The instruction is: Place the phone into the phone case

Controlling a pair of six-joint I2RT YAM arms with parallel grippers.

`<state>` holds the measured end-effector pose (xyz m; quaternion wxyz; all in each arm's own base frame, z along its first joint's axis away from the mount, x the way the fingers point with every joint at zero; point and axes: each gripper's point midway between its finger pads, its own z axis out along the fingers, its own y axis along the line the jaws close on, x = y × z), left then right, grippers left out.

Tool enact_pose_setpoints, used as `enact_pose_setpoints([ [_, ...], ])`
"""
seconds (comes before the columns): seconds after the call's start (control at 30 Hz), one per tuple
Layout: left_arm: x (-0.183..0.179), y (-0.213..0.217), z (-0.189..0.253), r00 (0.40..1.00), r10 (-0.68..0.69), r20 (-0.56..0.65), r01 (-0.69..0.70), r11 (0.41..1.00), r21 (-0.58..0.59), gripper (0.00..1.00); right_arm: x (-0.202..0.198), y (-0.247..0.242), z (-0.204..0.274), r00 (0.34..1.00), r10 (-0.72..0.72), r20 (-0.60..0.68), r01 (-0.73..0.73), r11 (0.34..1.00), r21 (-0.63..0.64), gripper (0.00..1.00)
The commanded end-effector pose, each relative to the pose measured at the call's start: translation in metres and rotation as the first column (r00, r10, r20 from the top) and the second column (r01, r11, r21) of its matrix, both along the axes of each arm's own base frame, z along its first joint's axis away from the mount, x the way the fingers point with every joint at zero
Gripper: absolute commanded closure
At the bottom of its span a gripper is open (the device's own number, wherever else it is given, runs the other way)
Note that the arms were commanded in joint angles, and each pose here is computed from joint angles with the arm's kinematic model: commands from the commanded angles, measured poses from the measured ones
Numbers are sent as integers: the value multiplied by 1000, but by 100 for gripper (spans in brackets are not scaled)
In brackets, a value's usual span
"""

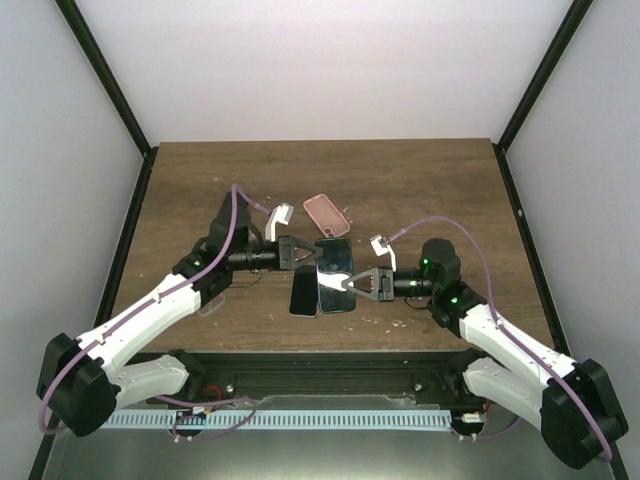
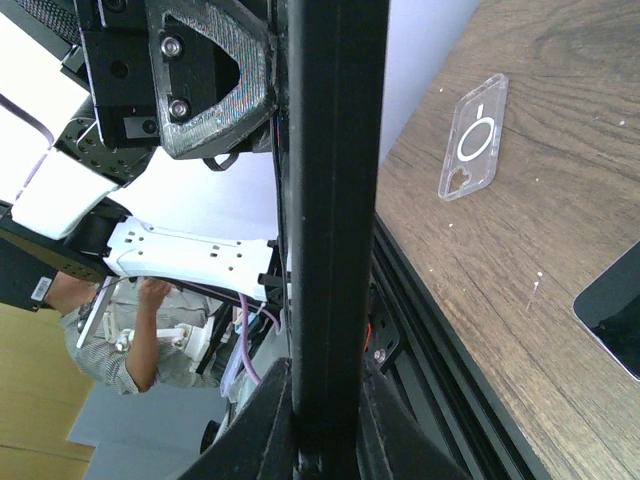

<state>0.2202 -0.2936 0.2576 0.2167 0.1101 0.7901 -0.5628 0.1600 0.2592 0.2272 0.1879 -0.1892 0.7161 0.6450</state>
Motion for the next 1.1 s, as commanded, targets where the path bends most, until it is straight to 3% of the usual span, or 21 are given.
enact_pose_setpoints([
  [0.0,10,1,-2,999,50,-10,-50,998,47,99,6,2,17,996,-22,81,22,1000,4,90],
  [0.03,10,1,-2,999,51,-16,-51,998,47,92,8,2,16,996,-33,78,34,999,-2,90],
  [0.17,11,6,-12,996,81,-40,-77,994,81,48,15,0,25,993,-80,89,80,997,4,91],
  [0.2,10,8,-17,994,89,-56,-83,992,93,42,17,-1,31,990,-102,101,101,995,17,91],
  [0.3,-2,7,-29,990,62,-129,-53,996,71,35,28,-7,52,971,-199,129,194,980,52,91],
  [0.37,-11,5,-30,982,33,-185,-34,999,-2,35,33,-7,64,967,-223,126,215,974,76,91],
  [0.5,-21,1,-21,973,-10,-229,-24,989,-144,35,45,-6,73,958,-272,91,261,959,111,91],
  [0.77,-23,-6,-18,961,-27,-274,-20,985,-169,44,58,-5,72,949,-314,35,306,942,135,91],
  [0.83,-23,-8,-17,960,-32,-277,-18,984,-176,55,61,-6,70,945,-326,23,320,938,136,91],
  [0.97,-20,-6,-23,957,-1,-289,-47,986,-159,93,63,-7,64,940,-340,19,336,934,122,91],
  [1.0,-19,-5,-26,954,10,-299,-55,989,-141,99,64,-7,62,938,-345,21,341,933,113,91],
  [1.07,-16,-5,-30,951,34,-308,-70,992,-107,100,67,-7,57,935,-355,17,352,931,94,91],
])
